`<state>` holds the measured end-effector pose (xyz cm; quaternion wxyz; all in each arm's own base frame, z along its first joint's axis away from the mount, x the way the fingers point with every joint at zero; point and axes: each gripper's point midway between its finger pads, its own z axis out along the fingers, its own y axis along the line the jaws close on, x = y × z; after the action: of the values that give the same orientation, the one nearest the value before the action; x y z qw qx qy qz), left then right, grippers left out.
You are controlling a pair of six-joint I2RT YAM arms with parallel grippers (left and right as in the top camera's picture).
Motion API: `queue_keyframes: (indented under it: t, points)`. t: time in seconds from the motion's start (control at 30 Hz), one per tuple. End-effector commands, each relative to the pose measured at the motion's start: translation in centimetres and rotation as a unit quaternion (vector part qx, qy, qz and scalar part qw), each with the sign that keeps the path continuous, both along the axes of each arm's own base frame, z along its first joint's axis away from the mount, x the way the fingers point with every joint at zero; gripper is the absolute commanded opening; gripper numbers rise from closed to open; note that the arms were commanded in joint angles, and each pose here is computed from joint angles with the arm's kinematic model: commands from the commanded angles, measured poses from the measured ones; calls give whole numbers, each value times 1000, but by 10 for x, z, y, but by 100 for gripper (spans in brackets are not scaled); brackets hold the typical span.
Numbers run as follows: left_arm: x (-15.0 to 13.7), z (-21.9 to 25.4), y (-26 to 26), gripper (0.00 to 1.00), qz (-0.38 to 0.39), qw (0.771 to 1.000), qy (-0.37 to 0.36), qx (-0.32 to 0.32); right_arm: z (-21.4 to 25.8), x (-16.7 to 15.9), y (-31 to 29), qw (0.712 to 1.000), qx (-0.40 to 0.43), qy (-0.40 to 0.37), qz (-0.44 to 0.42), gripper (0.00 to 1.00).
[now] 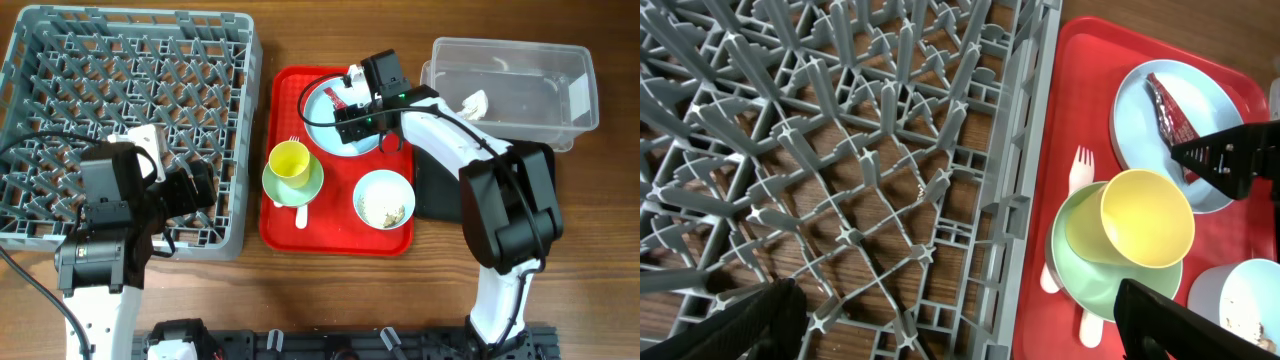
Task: Sort waste into correct bins and load items into the dishwasher rack
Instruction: 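Move the right gripper back to the plate and grasp the red wrapper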
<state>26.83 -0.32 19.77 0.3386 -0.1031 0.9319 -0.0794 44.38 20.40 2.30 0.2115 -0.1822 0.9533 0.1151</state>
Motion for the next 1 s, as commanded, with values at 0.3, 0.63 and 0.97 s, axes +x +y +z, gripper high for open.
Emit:
queue_keyframes:
  t: [0.3, 0.63, 0.97]
  points:
    - [3, 10, -3, 100, -12, 1000, -14, 4, -18, -6, -12, 999, -30, 24, -29, 79]
    - [3, 10, -3, 100, -12, 1000, -14, 4, -34, -17, -10, 997, -35, 53, -34, 71]
    - [3, 9, -3, 100, -12, 1000, -14, 4, -11, -11, -7, 998, -19, 32, -49, 18]
